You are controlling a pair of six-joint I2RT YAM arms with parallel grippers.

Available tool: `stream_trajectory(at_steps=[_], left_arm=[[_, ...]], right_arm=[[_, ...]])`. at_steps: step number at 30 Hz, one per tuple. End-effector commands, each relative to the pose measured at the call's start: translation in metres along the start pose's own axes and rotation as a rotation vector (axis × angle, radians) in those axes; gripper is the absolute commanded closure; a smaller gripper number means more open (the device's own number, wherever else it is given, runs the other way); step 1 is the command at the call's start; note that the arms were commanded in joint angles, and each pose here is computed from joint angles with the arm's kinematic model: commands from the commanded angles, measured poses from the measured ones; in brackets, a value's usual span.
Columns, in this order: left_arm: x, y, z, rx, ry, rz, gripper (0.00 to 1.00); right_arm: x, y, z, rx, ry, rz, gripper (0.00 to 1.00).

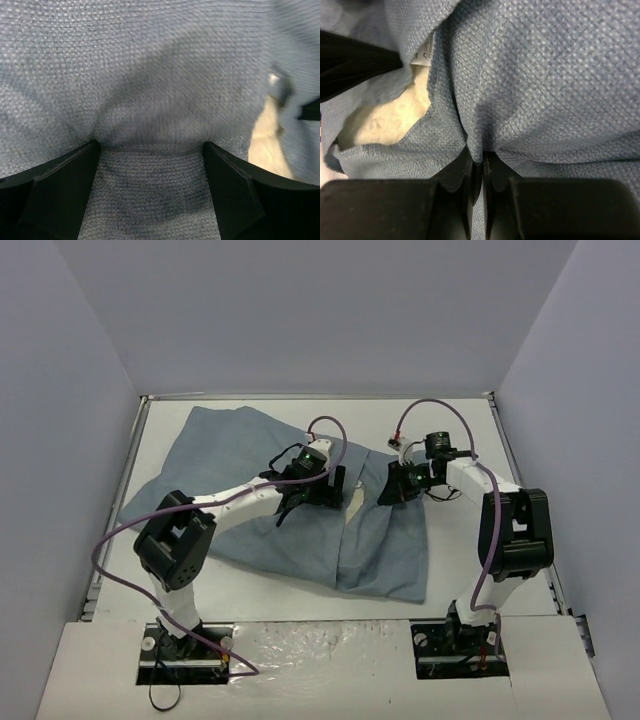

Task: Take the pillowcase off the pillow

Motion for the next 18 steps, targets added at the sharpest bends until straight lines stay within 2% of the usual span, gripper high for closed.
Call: stream_trajectory(at_steps=[1, 4, 9, 15, 16, 18], left_arm=[[-0.021, 0.023, 0.017, 0.119, 0.028, 0.122, 0.18], [-0.035, 0.038, 0.032, 0.211, -0.003, 0.183, 0.23], [-0.043, 0.042, 0.049, 0.265, -0.093, 0.173, 0.32], [-0.044, 0.034, 0.08, 0.34, -0.177, 0.152, 0.32], [-0.043, 0.034, 0.088, 0.348, -0.195, 0.142, 0.32], [-0.046, 0.035, 0.092, 0.343, -0.211, 0.151, 0.32]], right_arm=[[0.007, -0.025, 0.01, 0.019, -0.04, -0.042, 1.0], [0.009, -0.044, 0.005, -0.025, -0.032, -0.082, 1.0], [0.004, -0.062, -0.005, -0.109, -0.018, -0.084, 1.0], [0.004, -0.072, -0.013, -0.226, 0.015, -0.096, 1.0], [0.004, -0.074, -0.012, -0.211, 0.017, -0.101, 0.82], [0.004, -0.074, -0.007, -0.163, 0.003, -0.103, 0.68]])
Point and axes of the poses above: each gripper's point midway between its finger pads, its own y axis out along the fingers, its own z axis along the line the jaws close on, x = y × z, the point moved 7 cm from there along -y, back along the fingers, and after that the axes turned 12 degrees about y, right-handed, at the moved point
